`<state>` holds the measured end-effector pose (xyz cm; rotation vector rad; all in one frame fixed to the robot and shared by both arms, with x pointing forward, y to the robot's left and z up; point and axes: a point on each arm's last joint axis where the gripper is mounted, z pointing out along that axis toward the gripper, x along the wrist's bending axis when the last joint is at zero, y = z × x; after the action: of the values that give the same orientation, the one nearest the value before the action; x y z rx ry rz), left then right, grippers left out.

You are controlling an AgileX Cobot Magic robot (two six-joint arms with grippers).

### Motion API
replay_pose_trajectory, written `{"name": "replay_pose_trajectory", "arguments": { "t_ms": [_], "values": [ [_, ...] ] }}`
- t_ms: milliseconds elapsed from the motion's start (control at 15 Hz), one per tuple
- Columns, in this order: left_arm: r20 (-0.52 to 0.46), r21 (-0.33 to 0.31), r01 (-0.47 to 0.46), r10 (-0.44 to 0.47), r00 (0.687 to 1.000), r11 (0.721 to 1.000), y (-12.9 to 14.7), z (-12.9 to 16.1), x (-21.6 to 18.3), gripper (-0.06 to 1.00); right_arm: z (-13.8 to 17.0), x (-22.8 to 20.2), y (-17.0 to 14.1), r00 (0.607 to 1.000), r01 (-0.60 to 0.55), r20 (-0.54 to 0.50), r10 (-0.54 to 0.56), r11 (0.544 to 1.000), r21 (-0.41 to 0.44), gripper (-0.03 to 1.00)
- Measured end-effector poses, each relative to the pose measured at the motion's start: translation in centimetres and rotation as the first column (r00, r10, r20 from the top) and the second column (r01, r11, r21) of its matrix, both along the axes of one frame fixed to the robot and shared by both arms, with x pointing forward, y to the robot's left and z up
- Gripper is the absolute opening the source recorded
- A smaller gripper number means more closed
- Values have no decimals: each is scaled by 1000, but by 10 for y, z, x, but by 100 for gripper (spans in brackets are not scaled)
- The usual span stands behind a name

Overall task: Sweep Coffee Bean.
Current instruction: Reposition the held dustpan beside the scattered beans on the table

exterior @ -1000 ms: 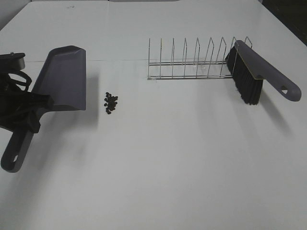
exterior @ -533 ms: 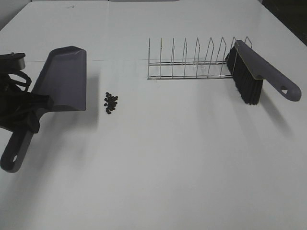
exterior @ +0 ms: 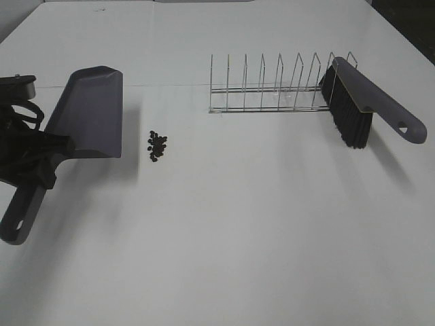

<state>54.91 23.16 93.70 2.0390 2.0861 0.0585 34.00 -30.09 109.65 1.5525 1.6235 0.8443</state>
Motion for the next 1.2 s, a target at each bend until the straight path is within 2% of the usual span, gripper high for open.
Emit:
{"name": "replay_pose_trajectory", "arguments": {
  "t_ms": [67, 133, 333, 600, 800, 1000, 1133, 1200],
  "values": [
    [0, 2, 1, -1, 1000, 1000, 0, 0, 0, 31, 6, 21, 0, 1000, -1, -30, 1, 1000, 0, 75],
    [1, 3, 3, -3, 1000, 1000, 0, 0, 0, 31, 15, 67, 0, 994, -1, -110, 1, 1000, 5, 74],
    [1, 3, 3, -3, 1000, 1000, 0, 0, 0, 31, 12, 128, 1, 977, 1, -215, 5, 1000, 29, 73],
    [0, 7, 6, -6, 1000, 1000, 1, 0, 0, 31, 3, 219, 1, 958, 4, -286, 6, 999, 34, 73],
    [0, 8, 6, -6, 1000, 1000, 1, 0, 0, 31, -17, 281, 0, 939, 5, -344, 7, 999, 34, 71],
    [0, 8, 6, -6, 1000, 1000, 1, 0, 0, 31, -46, 329, 0, 875, 10, -484, 8, 999, 34, 68],
    [0, 8, 6, -6, 1000, 1000, 1, 0, 0, 31, -59, 348, 0, 851, 11, -526, 8, 999, 34, 66],
    [0, 8, 6, -6, 1000, 1000, 1, 0, 0, 31, -73, 372, 0, 844, 12, -537, 8, 999, 34, 64]
  ]
}}
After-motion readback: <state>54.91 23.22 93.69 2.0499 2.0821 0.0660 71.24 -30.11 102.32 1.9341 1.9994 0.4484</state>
